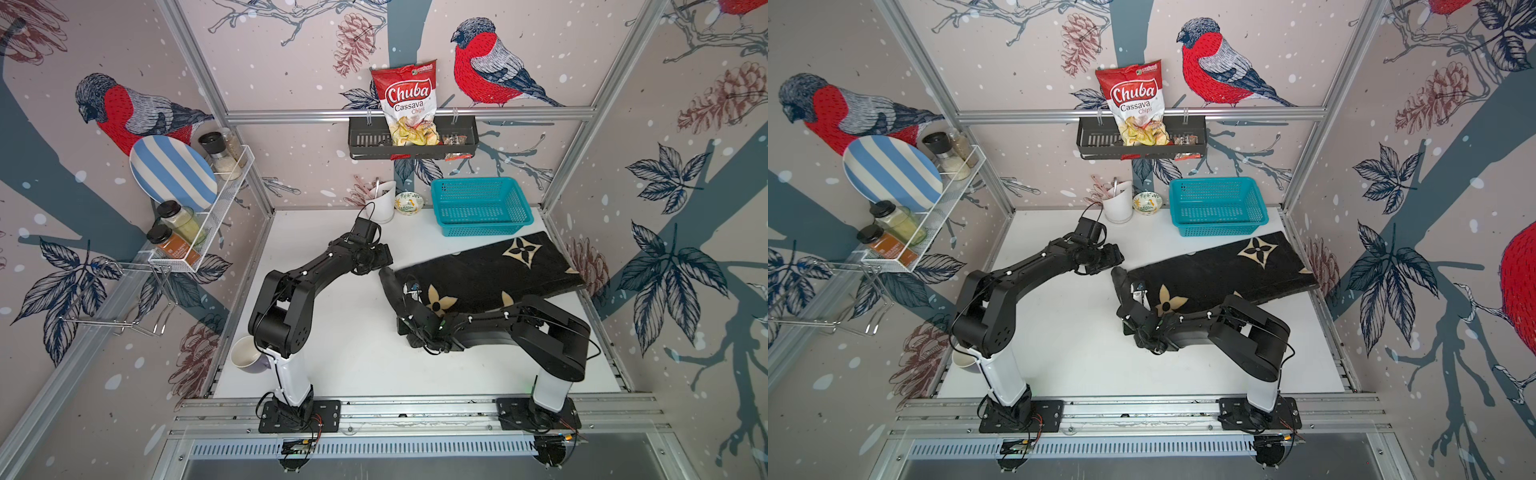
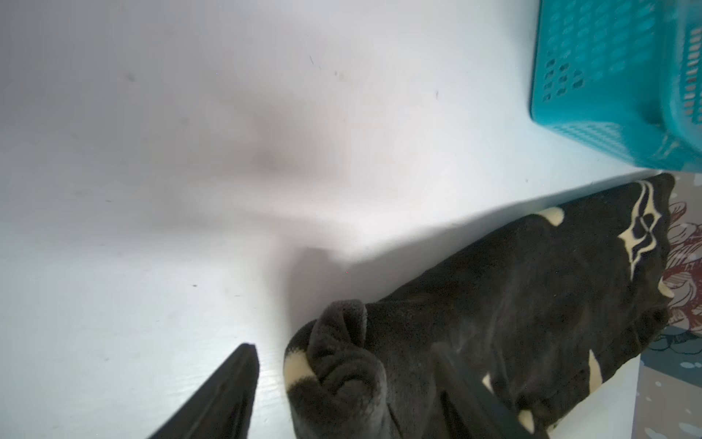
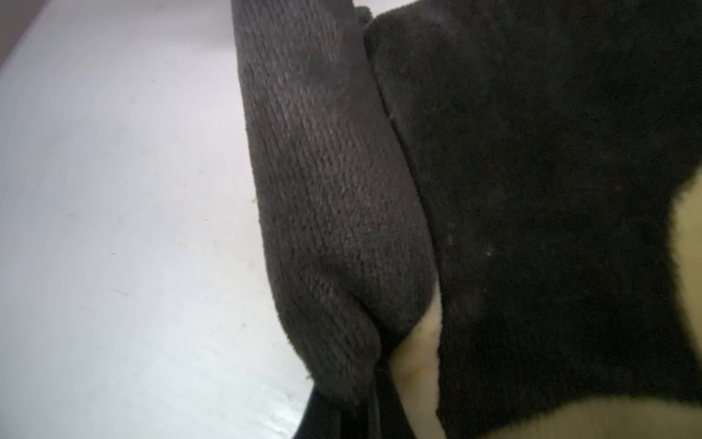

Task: Roll up the pillowcase
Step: Roll the pillowcase at the center of the board.

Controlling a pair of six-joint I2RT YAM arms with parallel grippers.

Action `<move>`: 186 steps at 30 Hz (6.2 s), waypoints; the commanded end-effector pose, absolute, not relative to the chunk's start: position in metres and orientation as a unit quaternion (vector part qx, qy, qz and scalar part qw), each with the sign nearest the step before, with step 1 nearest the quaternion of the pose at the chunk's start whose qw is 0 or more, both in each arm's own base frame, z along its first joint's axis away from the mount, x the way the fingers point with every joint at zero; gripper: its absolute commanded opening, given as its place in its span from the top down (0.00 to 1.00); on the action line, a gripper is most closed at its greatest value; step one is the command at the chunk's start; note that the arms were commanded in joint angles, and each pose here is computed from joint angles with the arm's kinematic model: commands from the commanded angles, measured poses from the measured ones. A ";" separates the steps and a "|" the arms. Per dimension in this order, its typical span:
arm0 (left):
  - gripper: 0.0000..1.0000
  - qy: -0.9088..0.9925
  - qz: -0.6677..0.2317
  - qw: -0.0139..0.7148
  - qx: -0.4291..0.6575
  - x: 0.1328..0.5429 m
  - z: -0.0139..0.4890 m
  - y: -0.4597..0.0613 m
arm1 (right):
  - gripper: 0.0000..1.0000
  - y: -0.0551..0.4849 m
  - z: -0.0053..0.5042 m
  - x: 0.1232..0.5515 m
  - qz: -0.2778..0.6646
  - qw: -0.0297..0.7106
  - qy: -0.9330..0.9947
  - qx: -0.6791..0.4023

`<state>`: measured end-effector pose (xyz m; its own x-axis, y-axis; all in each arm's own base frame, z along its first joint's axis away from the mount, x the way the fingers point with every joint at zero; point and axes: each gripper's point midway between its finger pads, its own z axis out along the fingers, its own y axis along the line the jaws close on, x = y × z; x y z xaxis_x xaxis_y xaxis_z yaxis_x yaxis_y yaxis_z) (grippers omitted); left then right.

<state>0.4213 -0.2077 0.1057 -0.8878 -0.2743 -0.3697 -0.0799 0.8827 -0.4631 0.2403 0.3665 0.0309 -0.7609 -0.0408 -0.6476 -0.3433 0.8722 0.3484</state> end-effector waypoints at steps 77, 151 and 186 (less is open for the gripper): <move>0.28 0.956 -0.226 0.185 -0.031 0.383 0.098 -0.258 | 1.00 0.319 0.067 0.233 0.320 0.296 0.900 -0.022; 0.27 0.964 -0.195 0.180 -0.017 0.393 0.081 -0.243 | 1.00 0.354 0.042 0.220 0.205 0.266 0.935 -0.112; 0.44 0.967 -0.221 0.124 -0.005 0.386 0.025 -0.313 | 0.00 0.207 0.057 0.270 0.192 0.280 0.940 0.043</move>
